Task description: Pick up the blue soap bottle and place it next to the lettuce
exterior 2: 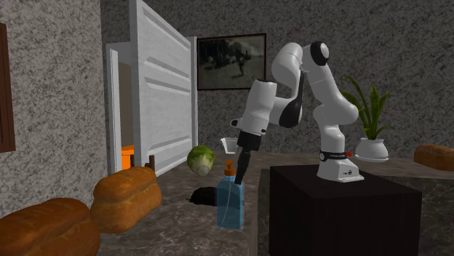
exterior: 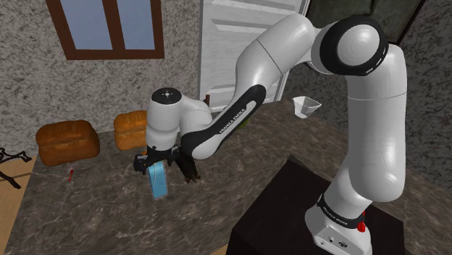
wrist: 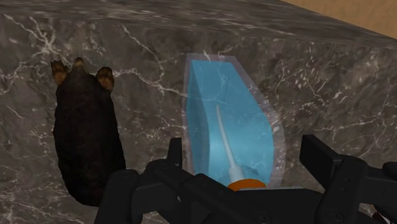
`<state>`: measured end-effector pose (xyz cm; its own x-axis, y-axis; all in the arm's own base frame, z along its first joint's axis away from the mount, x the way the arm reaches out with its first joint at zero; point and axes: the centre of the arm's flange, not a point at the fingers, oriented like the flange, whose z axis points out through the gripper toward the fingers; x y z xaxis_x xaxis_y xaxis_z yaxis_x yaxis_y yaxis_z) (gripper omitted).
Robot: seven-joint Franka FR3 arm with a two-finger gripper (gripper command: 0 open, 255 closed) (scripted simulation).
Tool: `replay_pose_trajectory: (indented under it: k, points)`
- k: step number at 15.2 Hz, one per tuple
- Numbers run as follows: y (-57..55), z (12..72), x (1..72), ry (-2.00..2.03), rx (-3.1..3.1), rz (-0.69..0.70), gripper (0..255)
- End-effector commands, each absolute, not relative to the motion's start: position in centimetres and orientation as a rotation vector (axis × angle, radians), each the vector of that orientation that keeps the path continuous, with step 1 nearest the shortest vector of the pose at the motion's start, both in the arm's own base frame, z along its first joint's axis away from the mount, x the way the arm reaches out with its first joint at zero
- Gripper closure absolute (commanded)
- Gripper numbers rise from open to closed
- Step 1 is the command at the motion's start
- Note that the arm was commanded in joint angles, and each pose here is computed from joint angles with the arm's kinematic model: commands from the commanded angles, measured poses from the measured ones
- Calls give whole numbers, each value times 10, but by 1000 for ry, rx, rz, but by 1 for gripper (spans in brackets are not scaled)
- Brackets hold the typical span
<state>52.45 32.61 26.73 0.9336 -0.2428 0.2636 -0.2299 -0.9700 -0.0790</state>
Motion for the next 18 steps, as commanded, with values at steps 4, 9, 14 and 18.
replay_pose_trajectory:
  k: [4, 9, 14, 18]
  points:
    - [327, 253, 529, 372, -3043, -425, 0]
    - [327, 253, 529, 372, -3043, -425, 0]
    - [327, 253, 529, 372, -3043, -425, 255]
    - [327, 254, 529, 372, -3043, -425, 255]
